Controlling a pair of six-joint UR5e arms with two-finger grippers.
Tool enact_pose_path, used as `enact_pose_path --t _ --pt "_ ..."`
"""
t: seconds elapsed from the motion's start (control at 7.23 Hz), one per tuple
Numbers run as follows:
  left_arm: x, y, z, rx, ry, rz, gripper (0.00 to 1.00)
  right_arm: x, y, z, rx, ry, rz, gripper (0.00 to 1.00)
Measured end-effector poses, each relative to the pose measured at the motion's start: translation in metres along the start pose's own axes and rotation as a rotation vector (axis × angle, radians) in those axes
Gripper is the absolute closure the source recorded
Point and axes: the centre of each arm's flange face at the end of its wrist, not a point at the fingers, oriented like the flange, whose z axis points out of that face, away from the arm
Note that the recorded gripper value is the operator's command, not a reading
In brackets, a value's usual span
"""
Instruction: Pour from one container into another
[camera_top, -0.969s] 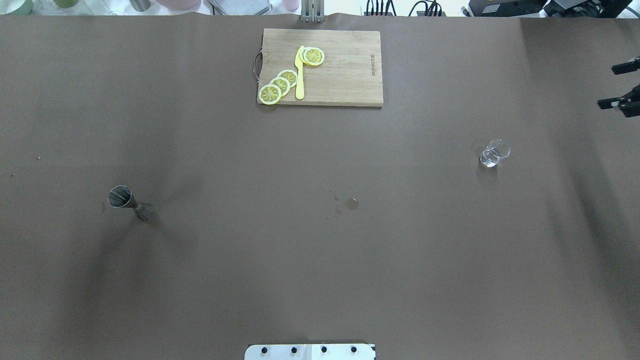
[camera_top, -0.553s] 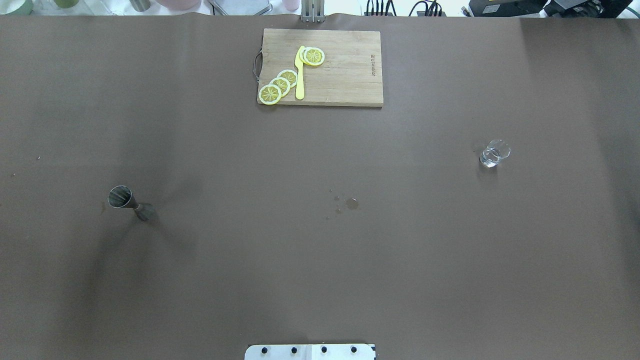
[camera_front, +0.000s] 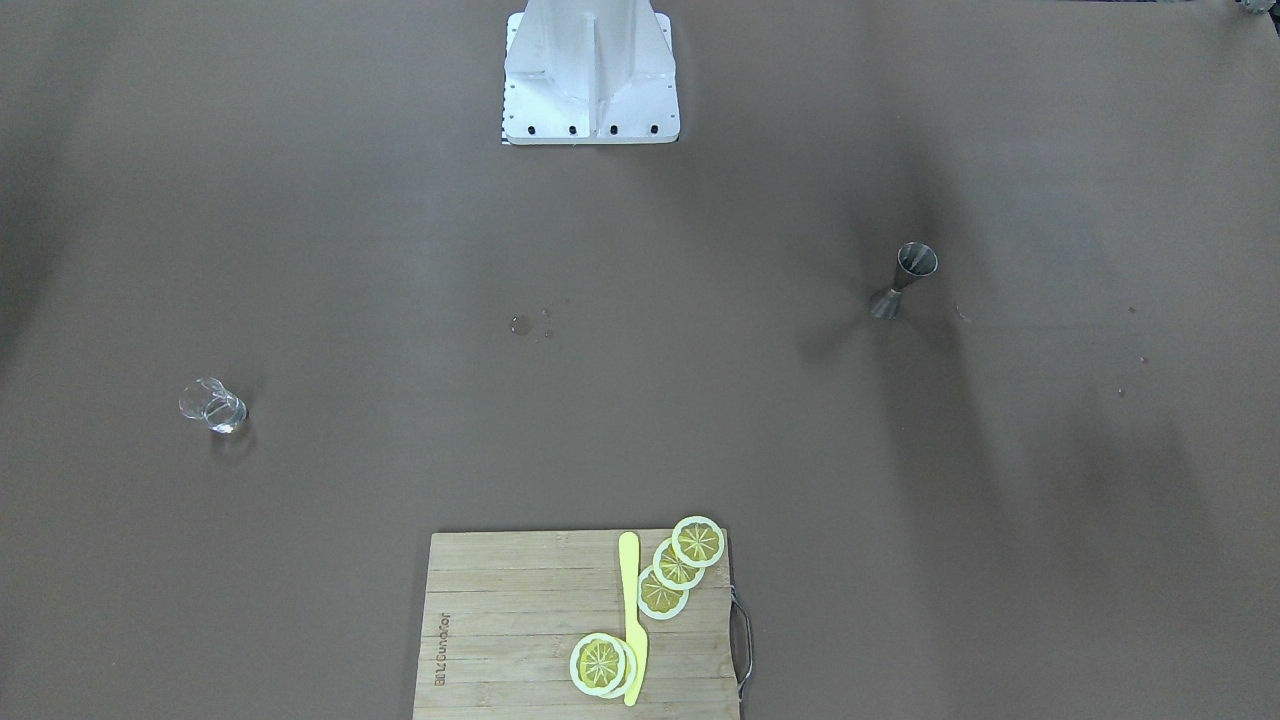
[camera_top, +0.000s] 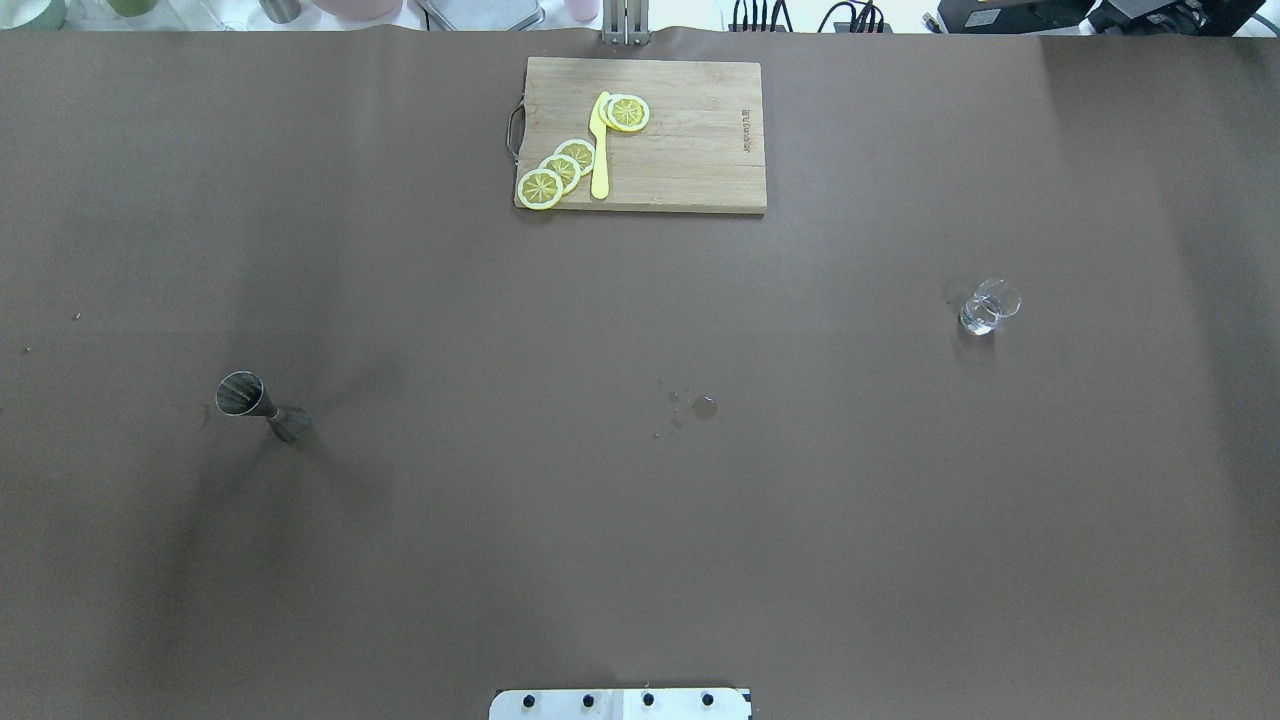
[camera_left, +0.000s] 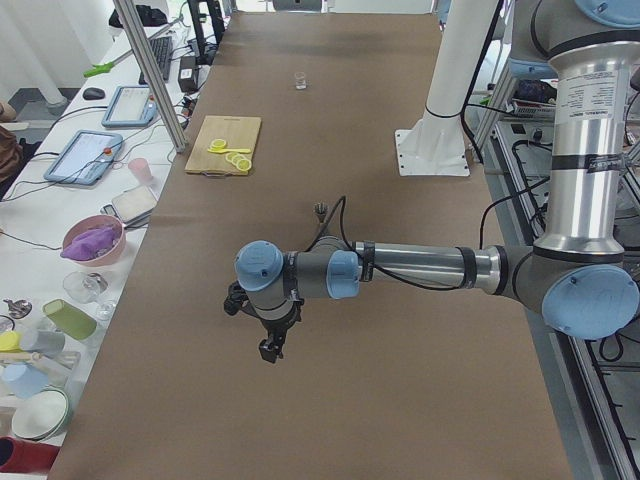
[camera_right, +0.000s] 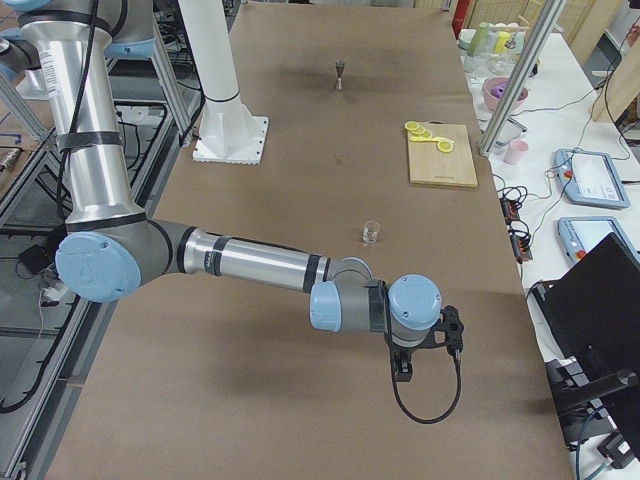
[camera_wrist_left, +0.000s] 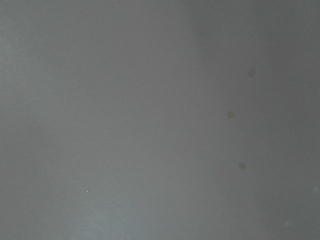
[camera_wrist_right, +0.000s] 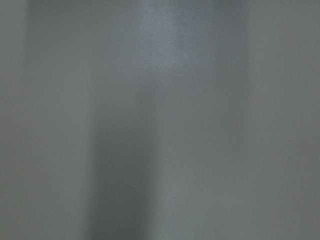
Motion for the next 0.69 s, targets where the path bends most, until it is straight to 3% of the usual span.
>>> enact_pose_path --t 0.14,0.28,0.42,0.69 --pt "-0.001 0.001 0.002 0.002 0.016 -0.006 0.01 0.002 0.001 0.004 -0.011 0.026 0.087 0.0" --pt "-0.004 0.003 0.007 -0.002 0.026 -0.015 0.01 0.008 0.005 0.008 -0.008 0.061 0.107 0.0" --pt "-0.009 0.005 0.012 -0.008 0.03 -0.026 0.01 0.014 0.01 0.012 0.008 0.087 0.089 0.0" --pt "-0.019 0.011 0.018 -0.018 0.033 -0.08 0.01 0.028 0.032 0.022 0.022 0.085 0.065 0.0"
